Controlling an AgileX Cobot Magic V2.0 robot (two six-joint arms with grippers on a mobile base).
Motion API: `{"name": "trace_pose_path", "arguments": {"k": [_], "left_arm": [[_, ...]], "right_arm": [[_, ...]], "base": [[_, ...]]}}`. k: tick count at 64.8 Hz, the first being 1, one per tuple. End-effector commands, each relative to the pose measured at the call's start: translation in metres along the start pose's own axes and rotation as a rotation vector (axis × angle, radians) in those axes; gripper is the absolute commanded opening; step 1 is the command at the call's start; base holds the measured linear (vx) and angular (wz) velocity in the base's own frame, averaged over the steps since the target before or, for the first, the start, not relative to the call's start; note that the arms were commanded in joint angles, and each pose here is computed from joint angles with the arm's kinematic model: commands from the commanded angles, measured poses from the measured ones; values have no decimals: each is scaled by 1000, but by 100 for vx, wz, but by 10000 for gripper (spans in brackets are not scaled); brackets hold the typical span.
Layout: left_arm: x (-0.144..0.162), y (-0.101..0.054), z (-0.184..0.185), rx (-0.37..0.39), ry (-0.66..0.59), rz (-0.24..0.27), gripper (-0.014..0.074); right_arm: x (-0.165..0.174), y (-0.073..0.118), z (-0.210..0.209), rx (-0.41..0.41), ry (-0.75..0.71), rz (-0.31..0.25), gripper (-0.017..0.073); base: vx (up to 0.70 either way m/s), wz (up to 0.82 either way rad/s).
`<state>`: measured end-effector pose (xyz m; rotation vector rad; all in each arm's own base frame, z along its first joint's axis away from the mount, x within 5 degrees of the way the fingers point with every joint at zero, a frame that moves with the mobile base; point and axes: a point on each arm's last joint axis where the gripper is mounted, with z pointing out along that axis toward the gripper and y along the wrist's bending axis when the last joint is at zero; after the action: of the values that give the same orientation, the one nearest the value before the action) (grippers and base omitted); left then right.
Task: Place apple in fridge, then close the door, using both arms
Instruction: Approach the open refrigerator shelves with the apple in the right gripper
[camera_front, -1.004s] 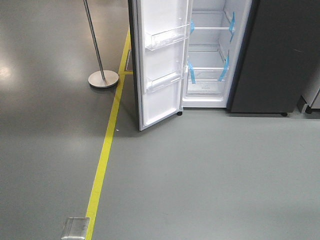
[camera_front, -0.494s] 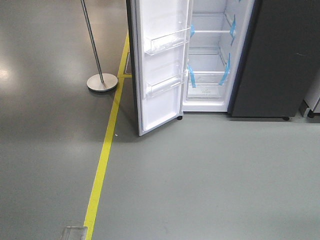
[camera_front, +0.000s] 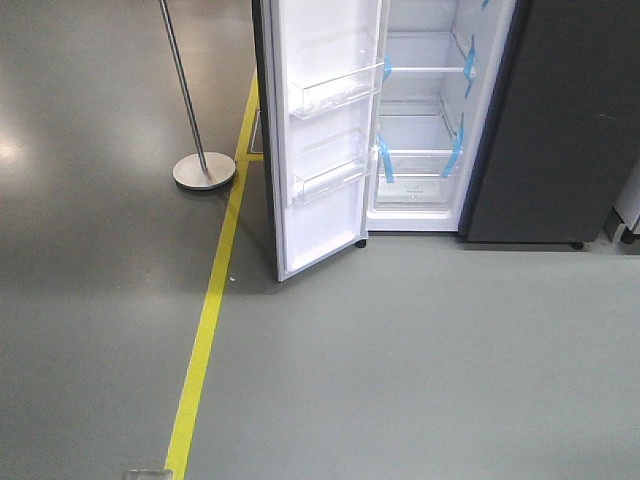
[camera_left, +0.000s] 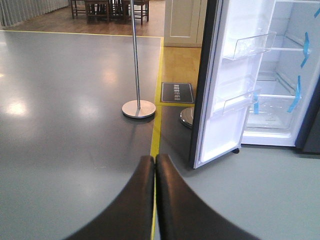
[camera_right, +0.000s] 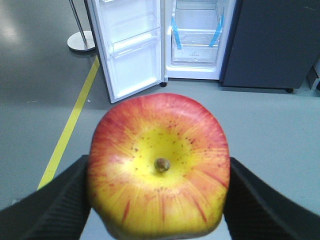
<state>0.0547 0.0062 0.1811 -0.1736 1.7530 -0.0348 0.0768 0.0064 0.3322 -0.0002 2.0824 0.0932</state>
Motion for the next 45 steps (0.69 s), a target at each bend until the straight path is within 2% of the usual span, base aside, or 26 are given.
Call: {"name": "trace_pose_path", "arguments": {"k": [1, 45], "left_arm": [[0, -2, 1, 34, -64, -8, -6], [0, -2, 1, 34, -64, -8, -6]], "right_arm": [[-14, 0, -5, 9, -96, 4, 125], [-14, 0, -5, 9, -96, 4, 125]], "base": [[9, 0], [8, -1]]}}
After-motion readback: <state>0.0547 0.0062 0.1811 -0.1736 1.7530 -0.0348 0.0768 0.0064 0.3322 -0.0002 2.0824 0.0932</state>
